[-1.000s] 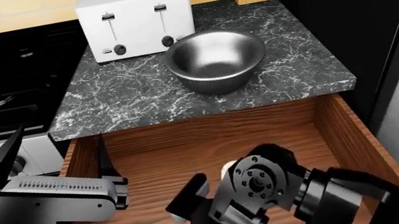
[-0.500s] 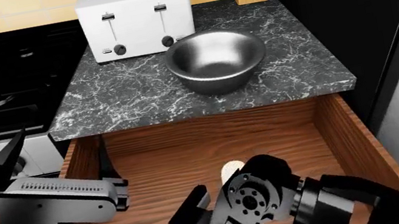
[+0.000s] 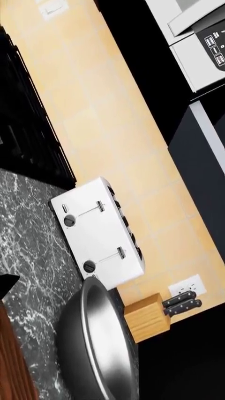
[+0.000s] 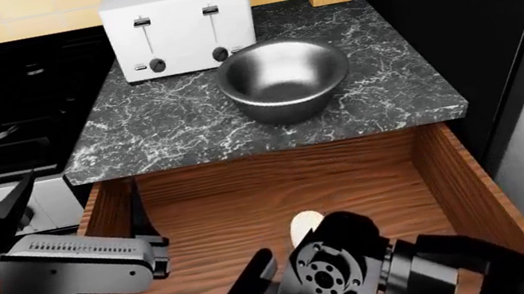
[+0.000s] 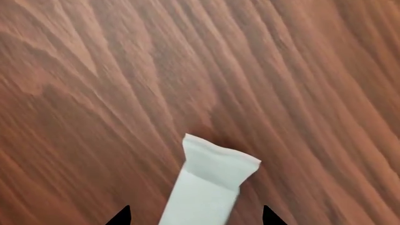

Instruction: Place the bar in the bowl and close the drawer.

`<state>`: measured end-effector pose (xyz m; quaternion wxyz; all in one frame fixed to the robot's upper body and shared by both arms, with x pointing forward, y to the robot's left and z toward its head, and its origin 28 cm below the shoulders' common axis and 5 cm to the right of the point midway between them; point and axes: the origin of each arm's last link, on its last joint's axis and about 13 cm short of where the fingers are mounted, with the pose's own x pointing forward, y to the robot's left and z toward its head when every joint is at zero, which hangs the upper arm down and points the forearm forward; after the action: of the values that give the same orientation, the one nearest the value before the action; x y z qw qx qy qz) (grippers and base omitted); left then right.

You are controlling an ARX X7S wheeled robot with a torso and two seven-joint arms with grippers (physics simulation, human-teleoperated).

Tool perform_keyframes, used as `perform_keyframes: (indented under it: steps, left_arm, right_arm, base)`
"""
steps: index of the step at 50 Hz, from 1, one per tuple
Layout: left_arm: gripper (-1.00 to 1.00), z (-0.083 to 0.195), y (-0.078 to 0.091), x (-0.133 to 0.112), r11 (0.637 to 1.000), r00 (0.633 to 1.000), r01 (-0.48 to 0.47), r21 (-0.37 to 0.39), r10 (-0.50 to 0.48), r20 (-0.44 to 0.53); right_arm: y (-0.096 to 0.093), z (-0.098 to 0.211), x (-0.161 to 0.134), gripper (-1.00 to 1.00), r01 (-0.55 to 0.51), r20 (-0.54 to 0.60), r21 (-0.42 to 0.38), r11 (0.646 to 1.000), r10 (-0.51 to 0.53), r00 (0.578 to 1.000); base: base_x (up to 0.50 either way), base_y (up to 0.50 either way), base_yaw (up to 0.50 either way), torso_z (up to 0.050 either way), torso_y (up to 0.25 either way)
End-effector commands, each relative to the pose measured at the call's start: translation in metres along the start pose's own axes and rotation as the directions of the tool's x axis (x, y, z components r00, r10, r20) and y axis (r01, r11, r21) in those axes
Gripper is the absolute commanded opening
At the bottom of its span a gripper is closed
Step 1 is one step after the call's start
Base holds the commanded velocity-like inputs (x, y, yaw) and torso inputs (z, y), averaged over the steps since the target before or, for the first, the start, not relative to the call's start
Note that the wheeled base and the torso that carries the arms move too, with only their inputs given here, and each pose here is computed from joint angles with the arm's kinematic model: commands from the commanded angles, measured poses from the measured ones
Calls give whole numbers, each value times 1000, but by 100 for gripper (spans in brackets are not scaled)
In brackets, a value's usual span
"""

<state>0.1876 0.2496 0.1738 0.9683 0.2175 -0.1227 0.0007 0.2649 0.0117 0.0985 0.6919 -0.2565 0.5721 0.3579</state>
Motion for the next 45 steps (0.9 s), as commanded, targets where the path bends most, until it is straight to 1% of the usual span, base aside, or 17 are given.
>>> perform_keyframes:
  steps: [1, 17, 45]
  left_arm:
    - [100, -1, 0, -1, 1000, 1000, 2, 0, -2, -3]
    - [100, 0, 1, -3, 1000, 1000, -1, 1, 1, -3]
    - [100, 0, 1, -1, 1000, 1000, -1, 5, 1, -2]
  right_arm:
    - [1, -2, 7, 100, -8, -2, -6, 1000, 8, 1000]
    - [5, -5, 18, 100, -35, -4, -7, 999, 35, 999]
    - [3, -14, 27, 100, -22, -31, 14, 1000, 23, 999]
  base:
    - [0, 0, 0, 0, 0]
    - [0, 0, 0, 0, 0]
    - [0, 0, 0, 0, 0]
